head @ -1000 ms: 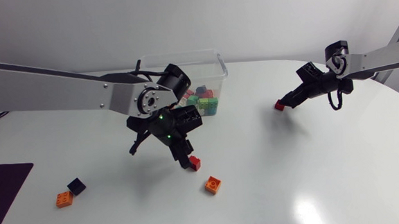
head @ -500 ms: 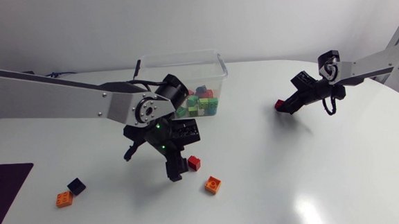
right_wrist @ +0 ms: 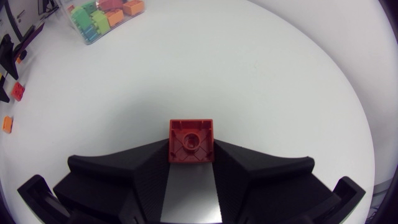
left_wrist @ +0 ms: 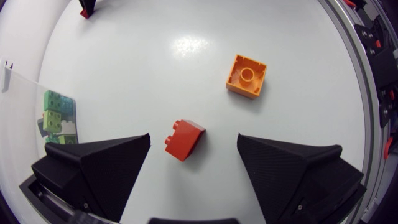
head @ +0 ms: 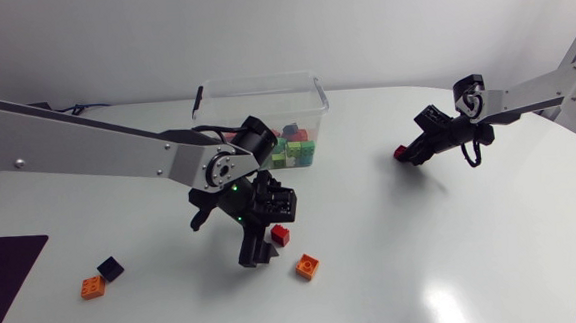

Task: Place the duplo bricks in the container

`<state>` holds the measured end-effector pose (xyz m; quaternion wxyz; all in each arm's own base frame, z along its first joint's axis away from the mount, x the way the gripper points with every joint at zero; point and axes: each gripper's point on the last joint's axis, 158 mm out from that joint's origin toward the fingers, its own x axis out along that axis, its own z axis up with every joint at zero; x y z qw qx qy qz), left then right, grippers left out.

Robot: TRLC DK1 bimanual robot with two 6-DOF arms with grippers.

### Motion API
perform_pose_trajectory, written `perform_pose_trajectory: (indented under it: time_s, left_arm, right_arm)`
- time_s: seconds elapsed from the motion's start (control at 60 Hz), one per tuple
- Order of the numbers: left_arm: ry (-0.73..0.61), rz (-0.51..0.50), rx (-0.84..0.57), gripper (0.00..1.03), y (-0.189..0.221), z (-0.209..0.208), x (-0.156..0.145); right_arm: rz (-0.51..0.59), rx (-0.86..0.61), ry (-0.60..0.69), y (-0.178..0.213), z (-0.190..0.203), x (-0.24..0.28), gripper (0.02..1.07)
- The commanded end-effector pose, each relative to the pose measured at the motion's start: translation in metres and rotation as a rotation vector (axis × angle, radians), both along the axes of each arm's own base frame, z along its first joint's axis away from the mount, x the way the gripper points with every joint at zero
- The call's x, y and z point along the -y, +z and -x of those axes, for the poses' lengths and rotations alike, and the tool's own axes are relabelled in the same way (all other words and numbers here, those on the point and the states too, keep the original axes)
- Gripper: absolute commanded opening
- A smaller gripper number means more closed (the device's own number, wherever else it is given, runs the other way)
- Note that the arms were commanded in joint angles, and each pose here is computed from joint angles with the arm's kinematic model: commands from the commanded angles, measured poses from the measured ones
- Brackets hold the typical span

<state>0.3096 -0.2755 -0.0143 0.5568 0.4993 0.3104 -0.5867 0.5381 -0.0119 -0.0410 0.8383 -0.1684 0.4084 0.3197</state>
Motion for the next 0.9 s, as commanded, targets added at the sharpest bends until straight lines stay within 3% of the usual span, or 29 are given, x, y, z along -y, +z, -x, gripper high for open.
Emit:
perform_pose_trajectory:
  time_s: [0.0, 0.233, 0.4, 0.45, 0.467, 0.517, 0.567, 0.883]
  left_arm:
    - [-0.087, -0.010, 0.006, 0.98, -0.010, 0.002, 0.008]
    - [-0.175, -0.032, 0.017, 0.96, -0.017, -0.007, 0.013]
    - [-0.221, -0.093, -0.059, 0.80, -0.022, -0.009, 0.007]
    - [-0.234, -0.122, -0.100, 0.67, -0.023, -0.007, 0.002]
    - [-0.234, -0.122, -0.101, 0.66, -0.023, -0.007, 0.002]
    - [-0.239, -0.132, -0.120, 0.44, -0.023, -0.008, 0.001]
    - [-0.242, -0.137, -0.129, 0.32, -0.025, -0.008, 0.001]
    - [-0.210, -0.136, -0.189, 0.30, -0.017, -0.003, -0.009]
  right_arm:
    - [0.006, -0.016, 0.035, 0.004, 0.022, -0.001, 0.35]
    - [-0.015, 0.029, 0.089, 0.051, 0.069, -0.019, 0.35]
    - [-0.025, 0.063, 0.128, 0.081, 0.103, -0.039, 0.35]
    - [-0.026, 0.073, 0.139, 0.088, 0.111, -0.044, 0.35]
    - [-0.027, 0.073, 0.141, 0.089, 0.112, -0.045, 0.35]
    - [-0.025, 0.087, 0.152, 0.098, 0.123, -0.051, 0.35]
    - [-0.032, 0.093, 0.158, 0.103, 0.129, -0.056, 0.35]
    - [-0.097, 0.154, 0.192, 0.151, 0.154, -0.101, 0.35]
